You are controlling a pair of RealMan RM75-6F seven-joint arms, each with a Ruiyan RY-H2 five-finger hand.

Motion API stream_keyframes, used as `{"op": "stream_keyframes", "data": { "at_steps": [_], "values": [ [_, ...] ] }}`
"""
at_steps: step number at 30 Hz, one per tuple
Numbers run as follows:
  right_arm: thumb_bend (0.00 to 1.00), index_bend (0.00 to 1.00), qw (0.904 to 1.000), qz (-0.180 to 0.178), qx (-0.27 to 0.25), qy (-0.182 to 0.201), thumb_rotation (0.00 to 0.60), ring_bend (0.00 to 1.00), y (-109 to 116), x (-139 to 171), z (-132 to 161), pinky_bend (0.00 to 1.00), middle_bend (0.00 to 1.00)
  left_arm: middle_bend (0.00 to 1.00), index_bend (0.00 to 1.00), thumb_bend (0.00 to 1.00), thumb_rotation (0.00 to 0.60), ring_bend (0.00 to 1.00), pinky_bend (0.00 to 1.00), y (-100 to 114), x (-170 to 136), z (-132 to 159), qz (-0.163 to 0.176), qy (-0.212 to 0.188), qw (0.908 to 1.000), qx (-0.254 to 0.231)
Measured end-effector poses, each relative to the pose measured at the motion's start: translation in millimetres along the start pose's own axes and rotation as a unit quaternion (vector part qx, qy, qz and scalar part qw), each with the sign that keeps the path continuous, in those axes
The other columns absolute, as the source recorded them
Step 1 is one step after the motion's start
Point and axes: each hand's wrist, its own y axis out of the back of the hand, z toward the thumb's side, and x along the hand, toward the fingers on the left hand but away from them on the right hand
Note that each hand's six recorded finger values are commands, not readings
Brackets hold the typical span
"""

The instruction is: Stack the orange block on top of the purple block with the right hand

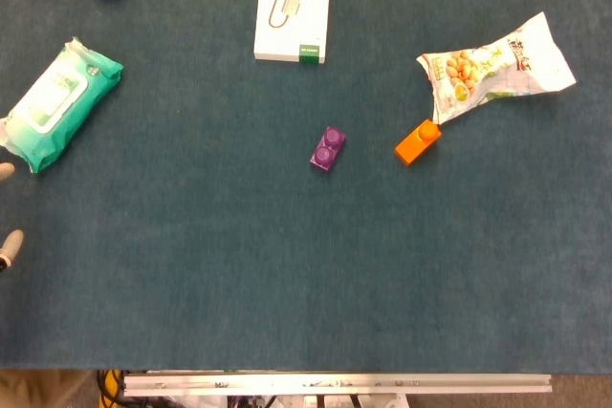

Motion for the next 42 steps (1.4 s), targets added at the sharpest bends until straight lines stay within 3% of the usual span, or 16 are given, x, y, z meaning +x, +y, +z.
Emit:
{"op": "stream_keyframes", "data": {
  "at_steps": [7, 17, 29, 42],
  "values": [
    [0.08, 0.44, 0.9994, -0.018, -0.015, 0.026, 0.600, 0.16, 9.2, -5.5, 10.2, 0.22, 0.33, 0.27, 0.24, 0.23, 0.600, 0.26, 0.16, -1.9, -0.2, 2.1, 0.002, -0.004, 1.0000, 0.003],
    [0.08, 0.44, 0.9918, -0.035, 0.021, 0.121, 0.600, 0.16, 24.8, -57.5, 64.8, 0.22, 0.34, 0.27, 0.24, 0.23, 0.600, 0.26, 0.16, -2.1, -6.7, -2.5, 0.001, 0.005, 1.0000, 0.002],
    [0.08, 0.44, 0.9763, 0.010, 0.067, 0.206, 0.600, 0.16, -7.4, -129.9, 161.2, 0.23, 0.34, 0.27, 0.24, 0.23, 0.600, 0.26, 0.16, 3.0, -18.9, -11.8, 0.011, 0.019, 0.9998, -0.004],
    [0.08, 0.44, 0.9715, 0.036, 0.108, 0.208, 0.600, 0.16, -35.5, -175.8, 209.6, 0.23, 0.32, 0.27, 0.24, 0.23, 0.600, 0.26, 0.16, 6.0, -24.9, -21.1, 0.018, 0.030, 0.9993, -0.009]
  ]
}}
